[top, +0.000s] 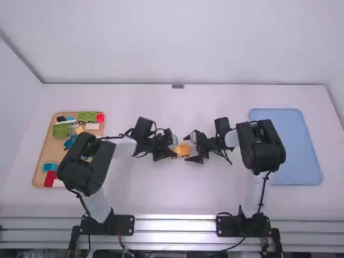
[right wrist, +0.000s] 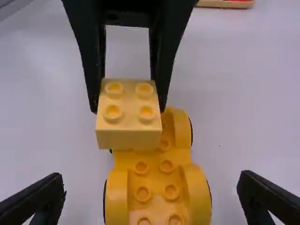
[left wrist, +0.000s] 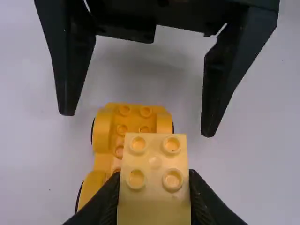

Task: Assemble lego blocks to make yellow taxi

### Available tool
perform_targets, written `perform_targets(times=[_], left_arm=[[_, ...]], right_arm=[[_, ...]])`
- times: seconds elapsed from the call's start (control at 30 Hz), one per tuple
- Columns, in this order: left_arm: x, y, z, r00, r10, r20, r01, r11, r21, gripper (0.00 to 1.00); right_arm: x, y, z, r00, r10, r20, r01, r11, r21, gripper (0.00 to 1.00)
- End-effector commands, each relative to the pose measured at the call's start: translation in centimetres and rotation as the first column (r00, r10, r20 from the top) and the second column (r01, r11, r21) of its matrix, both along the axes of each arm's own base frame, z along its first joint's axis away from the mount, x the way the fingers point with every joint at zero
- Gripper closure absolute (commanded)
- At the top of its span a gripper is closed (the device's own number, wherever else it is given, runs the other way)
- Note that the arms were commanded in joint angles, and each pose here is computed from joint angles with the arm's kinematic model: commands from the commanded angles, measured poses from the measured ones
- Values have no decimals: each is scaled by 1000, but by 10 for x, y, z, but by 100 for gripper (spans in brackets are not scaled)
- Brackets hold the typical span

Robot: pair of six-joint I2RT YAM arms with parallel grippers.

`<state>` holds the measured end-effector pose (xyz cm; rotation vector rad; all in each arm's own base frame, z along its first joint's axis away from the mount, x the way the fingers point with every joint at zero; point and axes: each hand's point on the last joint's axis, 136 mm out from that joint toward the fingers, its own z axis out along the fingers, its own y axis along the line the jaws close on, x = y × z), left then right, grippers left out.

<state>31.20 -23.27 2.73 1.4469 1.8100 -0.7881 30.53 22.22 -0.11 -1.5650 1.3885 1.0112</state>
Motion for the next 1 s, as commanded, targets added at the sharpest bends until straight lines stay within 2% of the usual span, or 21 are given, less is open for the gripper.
perform_targets(times=[0.0,0.17,0.3,0.5,0.57,0.7,0.8,0.9,0.93,0.97], left_arm=[[1,0,9,1000,-2,23,2,1000,-9,88],[2,3,9,999,-13,47,13,1000,0,89],[2,5,7,999,-8,42,8,1000,8,90],[6,12,7,999,15,39,-15,1000,8,92],[7,14,7,999,19,36,-19,1000,2,92],[8,17,6,999,27,43,-27,1000,-2,92],[5,15,5,999,20,46,-20,1000,-3,93],[4,15,3,998,20,56,-20,1000,-6,93],[4,15,3,998,20,58,-20,1000,-7,93],[3,16,1,998,20,59,-20,1000,-8,93]], right_arm=[[-6,10,-5,1000,21,-17,-21,999,-25,1],[-11,23,-15,999,31,-22,-33,995,-94,4],[0,28,-20,998,-38,-46,32,990,-140,4],[-2,28,-27,997,-36,-64,27,991,-135,6],[-4,29,-31,997,-18,-80,10,995,-95,6],[-1,24,-23,994,-17,-104,14,999,-31,6],[3,18,-23,993,-34,-112,31,999,-30,7],[3,15,-22,994,-30,-103,28,999,-23,12],[2,15,-23,994,-30,-103,28,999,-24,17],[0,16,-23,994,-24,-102,21,999,-25,28]])
